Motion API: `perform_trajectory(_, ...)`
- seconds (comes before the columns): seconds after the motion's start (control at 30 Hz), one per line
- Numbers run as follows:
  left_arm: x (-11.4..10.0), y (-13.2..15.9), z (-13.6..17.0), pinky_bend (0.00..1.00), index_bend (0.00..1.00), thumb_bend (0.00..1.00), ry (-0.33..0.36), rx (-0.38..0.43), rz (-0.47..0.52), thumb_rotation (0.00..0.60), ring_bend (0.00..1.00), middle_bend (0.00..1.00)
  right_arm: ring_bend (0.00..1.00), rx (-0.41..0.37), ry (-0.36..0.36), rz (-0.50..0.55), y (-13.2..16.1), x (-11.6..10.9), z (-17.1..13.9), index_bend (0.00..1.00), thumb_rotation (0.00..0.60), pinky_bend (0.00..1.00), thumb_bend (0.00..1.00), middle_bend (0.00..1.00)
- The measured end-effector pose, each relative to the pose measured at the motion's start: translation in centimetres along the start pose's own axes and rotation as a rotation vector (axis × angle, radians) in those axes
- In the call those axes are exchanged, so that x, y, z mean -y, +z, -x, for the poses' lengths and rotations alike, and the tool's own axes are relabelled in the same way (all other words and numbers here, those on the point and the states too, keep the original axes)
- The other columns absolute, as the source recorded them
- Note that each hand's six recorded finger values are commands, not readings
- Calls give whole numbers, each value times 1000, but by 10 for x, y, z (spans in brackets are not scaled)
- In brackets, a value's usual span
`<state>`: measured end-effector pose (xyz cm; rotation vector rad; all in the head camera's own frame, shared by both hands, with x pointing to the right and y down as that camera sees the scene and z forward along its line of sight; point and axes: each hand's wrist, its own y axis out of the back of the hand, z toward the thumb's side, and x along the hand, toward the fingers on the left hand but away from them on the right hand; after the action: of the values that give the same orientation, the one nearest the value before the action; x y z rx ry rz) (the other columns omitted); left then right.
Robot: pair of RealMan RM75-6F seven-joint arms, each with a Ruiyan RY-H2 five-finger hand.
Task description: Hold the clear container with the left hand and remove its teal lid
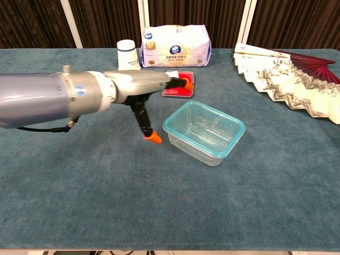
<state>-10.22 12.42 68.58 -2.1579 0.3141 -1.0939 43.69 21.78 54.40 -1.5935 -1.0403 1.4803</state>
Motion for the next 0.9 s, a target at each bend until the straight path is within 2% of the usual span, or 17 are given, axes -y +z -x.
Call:
perform_trajectory(0.27,-3,25,-22,29,0,0,-39,23,-12,600,0,0,0,-9,15,10,2,1,-1,0,600,0,168,0)
perform_trajectory(0.6,-3,37,-44,50,0,0,-98,-6,-11,600,0,0,0,-10,14,15,2,0,-1,0,600,0,167,0)
perform_trajectory(0.73,-1,43,-54,112,0,0,-115,-19,-13,600,4,7,0,-14,10,12,3,0,-2,0,600,0,168,0)
perform_trajectory(0.8,1,46,-58,186,2,4,-124,-24,-16,600,45,60,0,-12,10,14,3,-1,-2,0,600,0,167,0)
perform_trajectory(0.9,4,50,-63,297,44,39,-127,-29,-26,600,172,212,0,-10,6,15,3,-2,-2,0,600,0,168,0)
